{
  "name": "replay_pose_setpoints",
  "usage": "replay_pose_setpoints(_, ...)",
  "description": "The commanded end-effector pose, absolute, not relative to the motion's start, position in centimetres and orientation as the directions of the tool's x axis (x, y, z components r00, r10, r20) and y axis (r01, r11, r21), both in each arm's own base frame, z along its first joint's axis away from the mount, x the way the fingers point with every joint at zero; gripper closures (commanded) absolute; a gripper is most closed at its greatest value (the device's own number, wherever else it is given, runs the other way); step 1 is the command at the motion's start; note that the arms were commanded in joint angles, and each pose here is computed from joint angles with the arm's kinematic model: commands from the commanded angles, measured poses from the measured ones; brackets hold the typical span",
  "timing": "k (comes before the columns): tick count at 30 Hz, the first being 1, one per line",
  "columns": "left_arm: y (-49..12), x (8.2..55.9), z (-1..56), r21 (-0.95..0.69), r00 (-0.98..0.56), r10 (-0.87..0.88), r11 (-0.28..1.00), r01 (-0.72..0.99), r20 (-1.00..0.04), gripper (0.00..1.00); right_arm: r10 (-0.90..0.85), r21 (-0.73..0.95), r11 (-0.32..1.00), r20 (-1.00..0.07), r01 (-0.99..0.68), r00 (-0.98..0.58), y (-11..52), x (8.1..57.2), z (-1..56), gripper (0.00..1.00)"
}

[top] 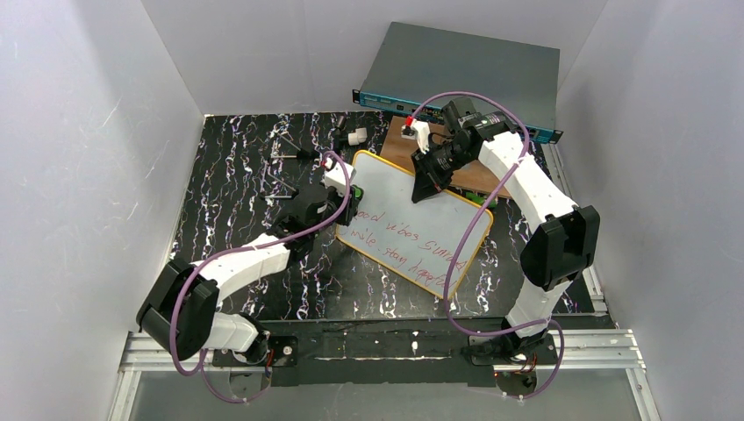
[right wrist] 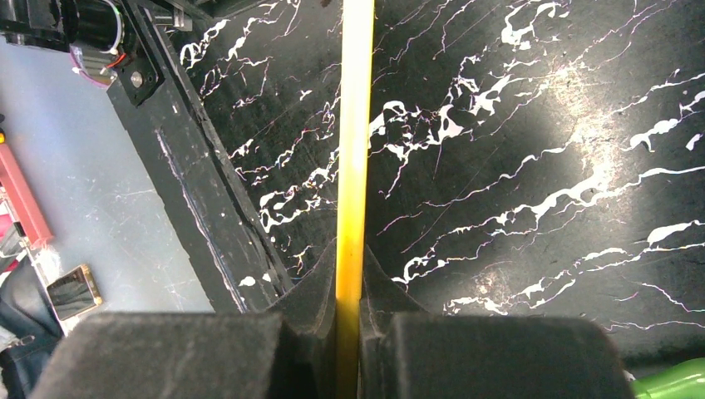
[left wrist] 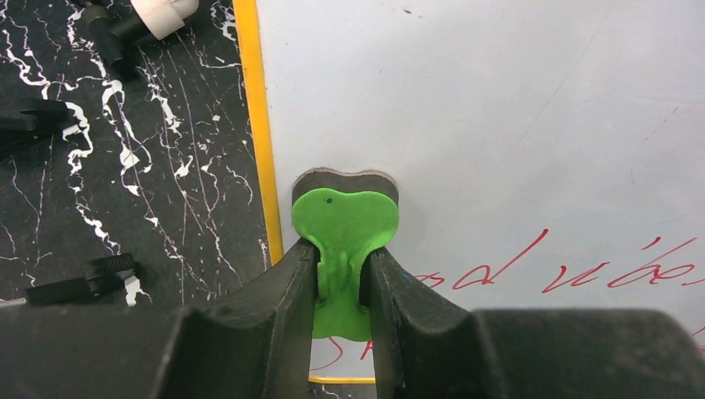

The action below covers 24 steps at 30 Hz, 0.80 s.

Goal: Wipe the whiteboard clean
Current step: Erase the whiteboard at the center of the board.

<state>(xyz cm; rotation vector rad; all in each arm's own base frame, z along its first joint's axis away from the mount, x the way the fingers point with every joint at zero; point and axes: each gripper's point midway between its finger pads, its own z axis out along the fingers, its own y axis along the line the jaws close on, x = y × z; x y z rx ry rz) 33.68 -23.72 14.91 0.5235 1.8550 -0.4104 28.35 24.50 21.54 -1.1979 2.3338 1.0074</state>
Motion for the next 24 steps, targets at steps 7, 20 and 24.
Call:
replay_pose_setpoints(7, -22.5, 30.9, 10.6, -0.090, -0.386, 0.153, 0.835, 0.543, -0.910, 1.00, -0.614, 0.475, 0.253, -0.595, -0.843, -0.519, 26.2, 25.3, 22.0, 0.99)
replay_pose_setpoints(20, -23.0, 29.0, 7.4, -0.170, -0.485, 0.155, 0.811, 0.560, -0.861, 1.00, -0.615, 0.476, 0.254, -0.592, -0.842, -0.520, 26.2, 25.2, 21.9, 0.99)
replay_pose_setpoints(24, -23.6, 28.6, 7.5, -0.195, -0.507, 0.161, 0.793, 0.578, -0.847, 1.00, -0.615, 0.473, 0.252, -0.595, -0.844, -0.517, 26.2, 25.2, 22.0, 0.99)
